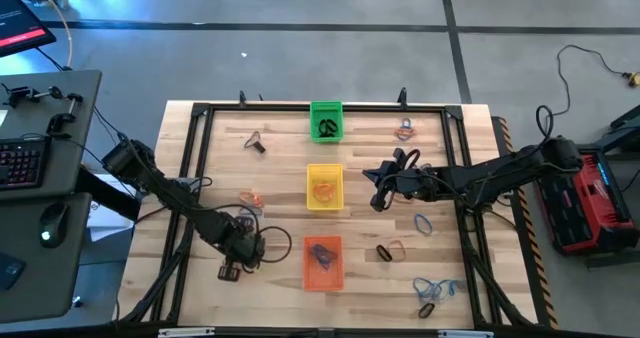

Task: Sort rubber bands into baskets
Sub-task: Put the blue rubber band into the orange bin

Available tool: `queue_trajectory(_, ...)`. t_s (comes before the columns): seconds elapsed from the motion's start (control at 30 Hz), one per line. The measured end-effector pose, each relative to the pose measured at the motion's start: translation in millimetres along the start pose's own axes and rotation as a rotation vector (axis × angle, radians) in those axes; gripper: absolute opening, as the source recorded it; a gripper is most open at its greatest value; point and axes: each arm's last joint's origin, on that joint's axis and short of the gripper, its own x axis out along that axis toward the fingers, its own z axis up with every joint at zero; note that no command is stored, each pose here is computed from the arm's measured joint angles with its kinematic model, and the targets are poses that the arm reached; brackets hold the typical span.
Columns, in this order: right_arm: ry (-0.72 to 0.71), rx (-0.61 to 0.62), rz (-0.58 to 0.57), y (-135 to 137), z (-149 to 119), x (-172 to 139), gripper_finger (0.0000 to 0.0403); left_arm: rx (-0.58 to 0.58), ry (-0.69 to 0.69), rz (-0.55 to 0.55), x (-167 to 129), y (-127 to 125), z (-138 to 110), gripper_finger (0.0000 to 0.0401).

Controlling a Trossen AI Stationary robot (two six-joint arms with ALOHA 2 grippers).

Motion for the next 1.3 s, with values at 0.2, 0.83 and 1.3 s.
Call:
queue_trajectory(0.2, 0.000, 0.000, 0.000, 0.0, 0.0, 0.0, 0.0000, -0.001, 0.001, 0.046, -13.9, -3.1, 6.5, 0.0001)
queue_trajectory(0.83, 0.000, -0.002, 0.000, 0.0, 0.0, 0.0, 0.0000, -0.011, -0.171, 0.160, -62.2, -13.5, 37.6, 0.0000)
queue_trajectory(1.3, 0.000, 0.003, 0.000, 0.0, 0.0, 0.0, 0.0000, -0.031, -0.444, 0.173, -113.9, 24.0, 89.1, 0.0000)
